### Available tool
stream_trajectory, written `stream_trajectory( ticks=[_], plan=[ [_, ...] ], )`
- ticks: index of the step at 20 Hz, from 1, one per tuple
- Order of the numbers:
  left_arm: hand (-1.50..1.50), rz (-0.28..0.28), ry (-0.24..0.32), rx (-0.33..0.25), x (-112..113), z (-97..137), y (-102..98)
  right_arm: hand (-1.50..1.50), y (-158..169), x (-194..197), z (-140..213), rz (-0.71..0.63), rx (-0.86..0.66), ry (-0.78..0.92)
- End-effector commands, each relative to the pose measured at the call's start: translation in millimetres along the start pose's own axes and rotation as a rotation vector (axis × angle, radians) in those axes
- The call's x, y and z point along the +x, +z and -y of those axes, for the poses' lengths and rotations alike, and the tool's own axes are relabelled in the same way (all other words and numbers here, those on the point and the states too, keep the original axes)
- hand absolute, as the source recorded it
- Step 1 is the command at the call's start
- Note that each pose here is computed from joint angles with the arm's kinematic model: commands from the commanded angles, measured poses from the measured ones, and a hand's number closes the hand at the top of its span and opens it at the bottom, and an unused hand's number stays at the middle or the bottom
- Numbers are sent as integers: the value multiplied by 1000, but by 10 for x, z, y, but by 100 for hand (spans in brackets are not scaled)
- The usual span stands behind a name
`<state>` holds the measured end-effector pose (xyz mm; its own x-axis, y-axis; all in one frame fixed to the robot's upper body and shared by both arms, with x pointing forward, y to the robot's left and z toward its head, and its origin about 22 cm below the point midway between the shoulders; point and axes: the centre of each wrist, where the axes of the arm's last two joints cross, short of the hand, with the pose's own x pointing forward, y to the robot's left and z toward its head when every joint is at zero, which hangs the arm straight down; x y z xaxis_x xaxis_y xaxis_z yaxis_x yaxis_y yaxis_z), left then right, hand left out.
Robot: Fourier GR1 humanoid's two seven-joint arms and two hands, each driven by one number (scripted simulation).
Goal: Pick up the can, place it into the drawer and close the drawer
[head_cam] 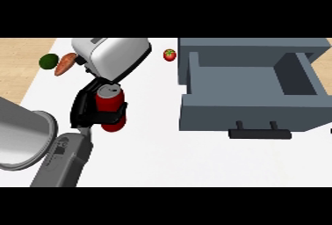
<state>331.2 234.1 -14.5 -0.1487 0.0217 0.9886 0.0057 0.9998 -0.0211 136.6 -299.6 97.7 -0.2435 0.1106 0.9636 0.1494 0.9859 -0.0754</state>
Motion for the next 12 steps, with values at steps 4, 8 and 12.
stream_trajectory(
  ticks=[4,8,12],
  plan=[
    [150,56,-11,-43,817,564,-153,-150,32,13,76,-6,10,5],
    [150,40,-32,-93,1042,832,-311,-150,17,-37,59,8,-12,-3],
    [150,62,-45,-115,1437,1111,-499,-150,31,44,50,19,4,0]
  ],
)
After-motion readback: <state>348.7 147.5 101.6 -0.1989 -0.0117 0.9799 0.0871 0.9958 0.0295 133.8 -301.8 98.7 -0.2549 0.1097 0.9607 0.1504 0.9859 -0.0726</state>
